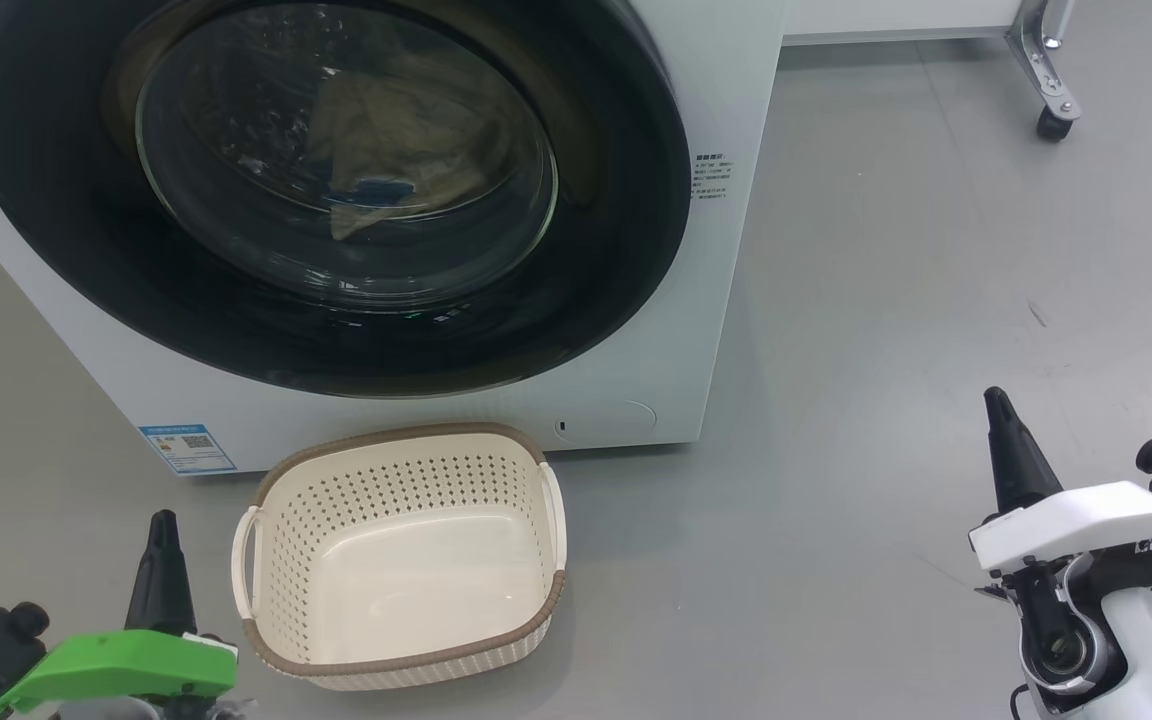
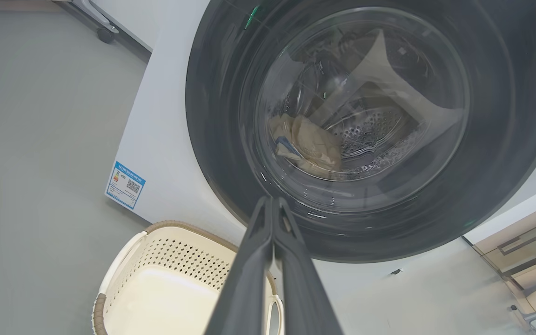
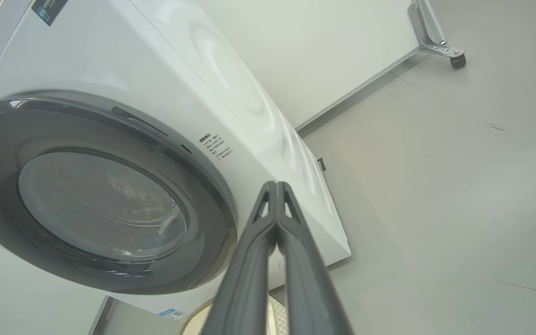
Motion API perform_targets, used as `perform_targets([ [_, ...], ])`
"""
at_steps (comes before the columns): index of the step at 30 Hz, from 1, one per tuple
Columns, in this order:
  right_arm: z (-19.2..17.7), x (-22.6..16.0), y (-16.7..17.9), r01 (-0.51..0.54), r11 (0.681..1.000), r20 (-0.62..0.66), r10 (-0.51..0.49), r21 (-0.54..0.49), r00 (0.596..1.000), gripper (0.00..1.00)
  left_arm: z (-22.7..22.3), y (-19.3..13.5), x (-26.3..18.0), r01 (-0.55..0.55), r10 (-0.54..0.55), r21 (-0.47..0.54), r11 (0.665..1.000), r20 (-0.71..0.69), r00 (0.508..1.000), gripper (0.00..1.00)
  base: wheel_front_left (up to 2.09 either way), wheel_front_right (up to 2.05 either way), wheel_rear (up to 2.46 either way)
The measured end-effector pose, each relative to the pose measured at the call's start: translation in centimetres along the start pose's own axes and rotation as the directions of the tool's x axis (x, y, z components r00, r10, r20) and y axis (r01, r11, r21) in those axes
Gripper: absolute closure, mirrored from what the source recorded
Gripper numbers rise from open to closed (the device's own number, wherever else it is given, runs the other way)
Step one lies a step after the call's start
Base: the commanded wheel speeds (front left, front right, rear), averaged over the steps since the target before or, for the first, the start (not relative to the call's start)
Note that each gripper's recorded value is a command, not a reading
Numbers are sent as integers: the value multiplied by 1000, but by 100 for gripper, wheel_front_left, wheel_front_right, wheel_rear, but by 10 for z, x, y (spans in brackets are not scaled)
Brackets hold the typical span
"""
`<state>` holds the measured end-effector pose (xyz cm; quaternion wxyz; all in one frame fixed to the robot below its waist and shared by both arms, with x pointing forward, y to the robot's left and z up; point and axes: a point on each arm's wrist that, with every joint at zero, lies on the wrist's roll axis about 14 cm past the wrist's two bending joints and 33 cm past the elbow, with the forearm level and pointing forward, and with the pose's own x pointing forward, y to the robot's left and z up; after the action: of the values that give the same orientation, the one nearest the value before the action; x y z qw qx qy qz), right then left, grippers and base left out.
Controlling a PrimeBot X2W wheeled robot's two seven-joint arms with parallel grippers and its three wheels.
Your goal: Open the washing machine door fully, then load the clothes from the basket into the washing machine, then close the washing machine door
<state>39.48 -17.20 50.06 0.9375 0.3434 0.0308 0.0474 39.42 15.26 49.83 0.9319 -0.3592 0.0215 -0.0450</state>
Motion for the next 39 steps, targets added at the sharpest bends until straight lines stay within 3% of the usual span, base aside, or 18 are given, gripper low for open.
perform_targets([
  [18, 8, -3, -8, 53, 969, 18, -59, 241, 998, 100, 7, 9, -5, -47, 48, -222, 974, 2, 999, 100, 0, 0, 0],
  [34, 14, -5, -12, 61, 903, 34, -83, 426, 996, 100, 14, 13, -7, -62, 70, -402, 914, 6, 997, 100, 0, 0, 0],
  [39, 15, -9, -16, 67, 867, 35, -97, 494, 995, 100, 16, 14, -8, -65, 77, -470, 880, 6, 997, 100, 0, 0, 0],
])
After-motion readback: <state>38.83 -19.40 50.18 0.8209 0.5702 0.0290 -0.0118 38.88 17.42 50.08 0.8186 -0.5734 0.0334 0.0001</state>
